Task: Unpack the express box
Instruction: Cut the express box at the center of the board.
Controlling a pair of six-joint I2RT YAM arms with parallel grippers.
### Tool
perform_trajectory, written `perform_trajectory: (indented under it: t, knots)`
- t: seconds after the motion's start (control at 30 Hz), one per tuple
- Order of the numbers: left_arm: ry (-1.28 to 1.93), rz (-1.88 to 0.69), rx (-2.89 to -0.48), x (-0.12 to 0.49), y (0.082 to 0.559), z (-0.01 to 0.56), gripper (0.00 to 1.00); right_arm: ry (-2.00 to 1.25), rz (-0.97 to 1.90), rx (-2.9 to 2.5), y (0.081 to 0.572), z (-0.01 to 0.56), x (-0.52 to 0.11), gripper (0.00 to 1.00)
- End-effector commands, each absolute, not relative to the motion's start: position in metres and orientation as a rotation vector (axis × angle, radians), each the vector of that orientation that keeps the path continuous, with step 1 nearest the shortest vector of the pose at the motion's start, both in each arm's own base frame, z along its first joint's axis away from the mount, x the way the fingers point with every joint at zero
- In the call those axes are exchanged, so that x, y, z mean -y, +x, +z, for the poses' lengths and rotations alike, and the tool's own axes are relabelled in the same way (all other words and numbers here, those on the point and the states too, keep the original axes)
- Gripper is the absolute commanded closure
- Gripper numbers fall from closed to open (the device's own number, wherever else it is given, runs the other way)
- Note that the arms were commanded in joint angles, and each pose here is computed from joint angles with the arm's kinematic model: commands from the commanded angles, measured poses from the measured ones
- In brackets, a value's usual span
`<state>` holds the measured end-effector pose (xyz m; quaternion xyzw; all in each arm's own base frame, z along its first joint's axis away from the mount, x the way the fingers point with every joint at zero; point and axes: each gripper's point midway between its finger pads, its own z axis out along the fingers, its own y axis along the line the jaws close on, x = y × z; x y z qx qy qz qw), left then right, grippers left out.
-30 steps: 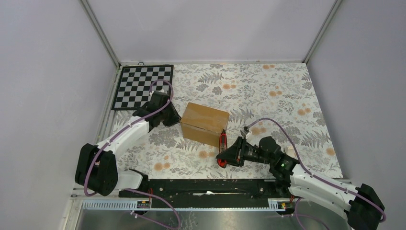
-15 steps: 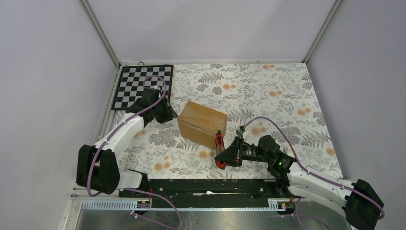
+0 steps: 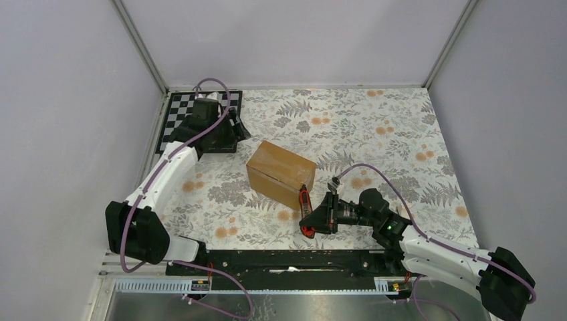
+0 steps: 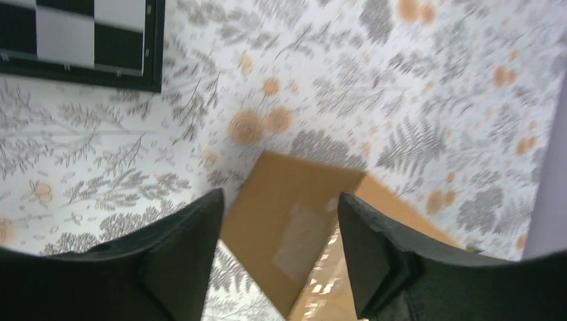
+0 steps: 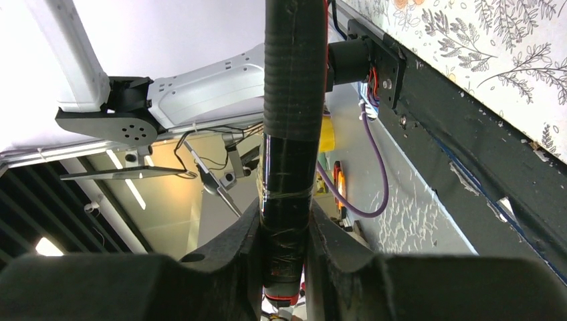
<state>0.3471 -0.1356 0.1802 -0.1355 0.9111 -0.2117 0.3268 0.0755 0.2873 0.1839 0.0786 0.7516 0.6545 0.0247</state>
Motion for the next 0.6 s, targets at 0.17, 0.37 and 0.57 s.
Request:
perform_trajectory:
  t: [0.17, 0.37, 0.57]
  knots:
    - [-0.273, -0.636, -2.348, 0.157, 0.373, 0.191, 0.26, 0.062, 2.168, -2.187, 0.067, 0.213, -0.292, 1.00]
    - [-0.084, -0.567, -2.399, 0.165, 0.387, 0.182, 0.10, 0.037, 2.211, -2.175, 0.063, 0.215, -0.292, 1.00]
    - [0.022, -0.549, -2.385, 0.179, 0.393, 0.189, 0.07, -0.001, 2.216, -2.200, 0.058, 0.213, -0.291, 1.00]
